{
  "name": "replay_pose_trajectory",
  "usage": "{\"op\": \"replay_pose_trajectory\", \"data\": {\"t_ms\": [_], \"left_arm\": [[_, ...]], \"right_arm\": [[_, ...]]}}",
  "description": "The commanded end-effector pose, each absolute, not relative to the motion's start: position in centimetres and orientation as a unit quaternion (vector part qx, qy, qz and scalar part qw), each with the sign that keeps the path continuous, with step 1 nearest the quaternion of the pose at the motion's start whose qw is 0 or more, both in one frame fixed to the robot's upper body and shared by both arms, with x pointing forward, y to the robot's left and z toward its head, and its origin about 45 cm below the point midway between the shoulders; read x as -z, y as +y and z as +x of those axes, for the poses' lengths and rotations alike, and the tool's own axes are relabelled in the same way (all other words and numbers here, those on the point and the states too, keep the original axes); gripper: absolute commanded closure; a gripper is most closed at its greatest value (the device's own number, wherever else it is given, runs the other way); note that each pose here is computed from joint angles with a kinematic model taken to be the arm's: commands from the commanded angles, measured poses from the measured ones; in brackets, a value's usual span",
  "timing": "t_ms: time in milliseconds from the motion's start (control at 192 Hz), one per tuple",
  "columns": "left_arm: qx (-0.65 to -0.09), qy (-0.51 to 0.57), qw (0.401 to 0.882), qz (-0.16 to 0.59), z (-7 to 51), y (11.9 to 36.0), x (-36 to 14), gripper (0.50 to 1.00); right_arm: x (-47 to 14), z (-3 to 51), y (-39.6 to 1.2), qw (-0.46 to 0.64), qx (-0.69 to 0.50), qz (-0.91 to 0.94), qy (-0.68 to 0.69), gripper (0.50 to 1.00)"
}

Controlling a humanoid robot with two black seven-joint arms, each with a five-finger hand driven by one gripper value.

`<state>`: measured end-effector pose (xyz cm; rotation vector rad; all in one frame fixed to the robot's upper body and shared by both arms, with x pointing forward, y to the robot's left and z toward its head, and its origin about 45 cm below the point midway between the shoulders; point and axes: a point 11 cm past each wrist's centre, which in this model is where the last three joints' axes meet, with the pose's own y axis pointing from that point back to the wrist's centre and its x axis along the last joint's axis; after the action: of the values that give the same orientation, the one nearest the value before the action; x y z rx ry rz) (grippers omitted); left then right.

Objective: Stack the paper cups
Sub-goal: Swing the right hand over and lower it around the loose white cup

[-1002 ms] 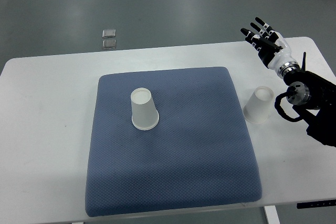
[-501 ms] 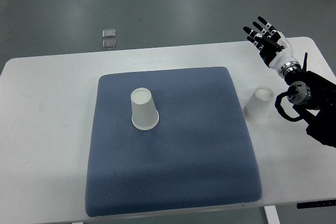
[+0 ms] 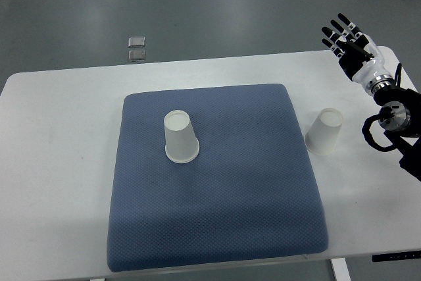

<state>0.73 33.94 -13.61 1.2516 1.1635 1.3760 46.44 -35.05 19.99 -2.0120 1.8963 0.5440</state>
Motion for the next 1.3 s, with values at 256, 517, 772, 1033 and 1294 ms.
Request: {"op": "replay_pose_trajectory", "data": {"t_ms": [256,517,772,1033,1294], "left_arm": [[-0.558,0.472,0.456,0.508,0.7,33.9,13.6,0.500],[-0.558,0.472,0.456,0.508,0.7,33.9,13.6,0.500],[-0.558,0.472,0.457,0.507,0.7,33.9,13.6,0.500],[-0.558,0.472,0.457,0.508,0.7,33.9,13.6,0.500],[-0.558,0.472,0.457,0.508,0.7,33.9,13.6,0.500]], "right_arm": [[-22.7,44.9,-39.7,0.089,-0.091,-0.778,0.615,0.585],[-23.4,43.7,-38.5,-0.080,0.051,-0.856,0.508,0.574],[-23.0,42.6,-34.8,-0.224,0.177,-0.885,0.367,0.574],[-22.7,41.8,-33.7,-0.287,0.243,-0.881,0.287,0.574],[-20.8,40.9,-35.0,-0.370,0.288,-0.851,0.238,0.574]]}}
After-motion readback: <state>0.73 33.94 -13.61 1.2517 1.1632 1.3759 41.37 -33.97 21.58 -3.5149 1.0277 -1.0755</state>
